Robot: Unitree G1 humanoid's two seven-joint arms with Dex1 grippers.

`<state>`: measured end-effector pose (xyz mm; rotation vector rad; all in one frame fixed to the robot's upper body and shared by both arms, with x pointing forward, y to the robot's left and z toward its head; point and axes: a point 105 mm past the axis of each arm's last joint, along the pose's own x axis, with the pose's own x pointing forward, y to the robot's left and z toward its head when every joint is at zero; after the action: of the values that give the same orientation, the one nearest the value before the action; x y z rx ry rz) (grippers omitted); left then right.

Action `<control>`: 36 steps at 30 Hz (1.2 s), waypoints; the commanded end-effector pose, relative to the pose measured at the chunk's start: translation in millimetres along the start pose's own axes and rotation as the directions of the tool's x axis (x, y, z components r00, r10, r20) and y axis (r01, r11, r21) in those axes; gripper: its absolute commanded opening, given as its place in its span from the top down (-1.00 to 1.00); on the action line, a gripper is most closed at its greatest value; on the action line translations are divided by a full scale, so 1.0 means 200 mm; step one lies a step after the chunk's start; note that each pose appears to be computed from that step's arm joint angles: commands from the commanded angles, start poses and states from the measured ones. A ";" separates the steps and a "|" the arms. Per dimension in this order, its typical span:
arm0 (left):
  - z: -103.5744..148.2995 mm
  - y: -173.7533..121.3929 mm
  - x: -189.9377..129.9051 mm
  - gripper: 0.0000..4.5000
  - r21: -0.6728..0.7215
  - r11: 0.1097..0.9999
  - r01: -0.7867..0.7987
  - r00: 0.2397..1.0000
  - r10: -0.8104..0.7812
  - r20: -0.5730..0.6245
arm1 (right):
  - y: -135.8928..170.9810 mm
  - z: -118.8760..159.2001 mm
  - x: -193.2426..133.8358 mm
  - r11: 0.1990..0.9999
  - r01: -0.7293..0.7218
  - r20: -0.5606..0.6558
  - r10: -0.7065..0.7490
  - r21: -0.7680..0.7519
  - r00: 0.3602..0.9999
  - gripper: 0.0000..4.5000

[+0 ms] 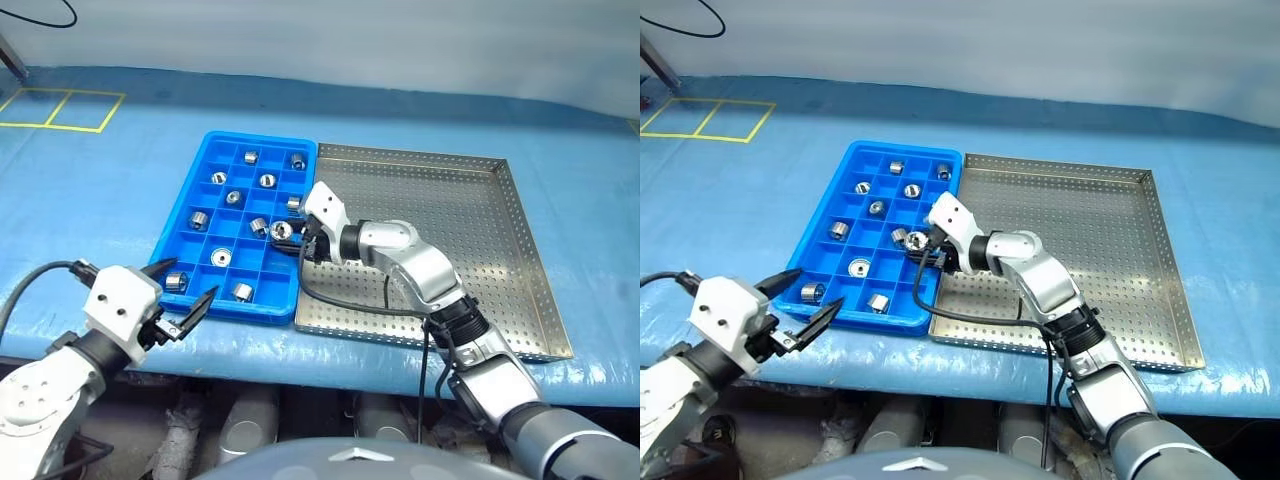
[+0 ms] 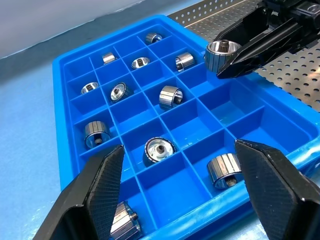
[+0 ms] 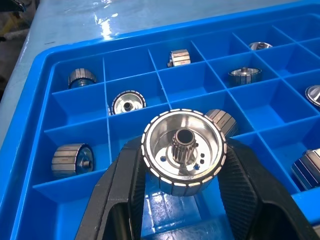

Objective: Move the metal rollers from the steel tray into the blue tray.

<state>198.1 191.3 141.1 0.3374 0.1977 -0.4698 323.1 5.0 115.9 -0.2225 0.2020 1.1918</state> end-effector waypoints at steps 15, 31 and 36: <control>0.09 -0.01 0.07 -0.71 0.062 0.997 0.044 0.996 -0.049 0.076 | -0.03 0.10 -0.05 0.994 0.106 0.115 -0.104 -0.004 0.988 -0.99; 0.12 0.05 0.39 -0.71 0.010 0.998 0.067 0.982 -0.068 0.176 | -0.37 -0.05 -0.69 0.819 0.567 0.072 -0.573 0.093 0.816 -0.99; 0.15 0.02 0.46 -0.71 0.000 0.992 0.125 0.971 -0.122 0.205 | -0.35 -0.04 -0.76 0.794 0.602 0.107 -0.609 0.091 0.786 -0.99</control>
<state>282.6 150.3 135.7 0.2492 0.0688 -0.6004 338.0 -158.7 133.9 -0.1389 0.1161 0.5381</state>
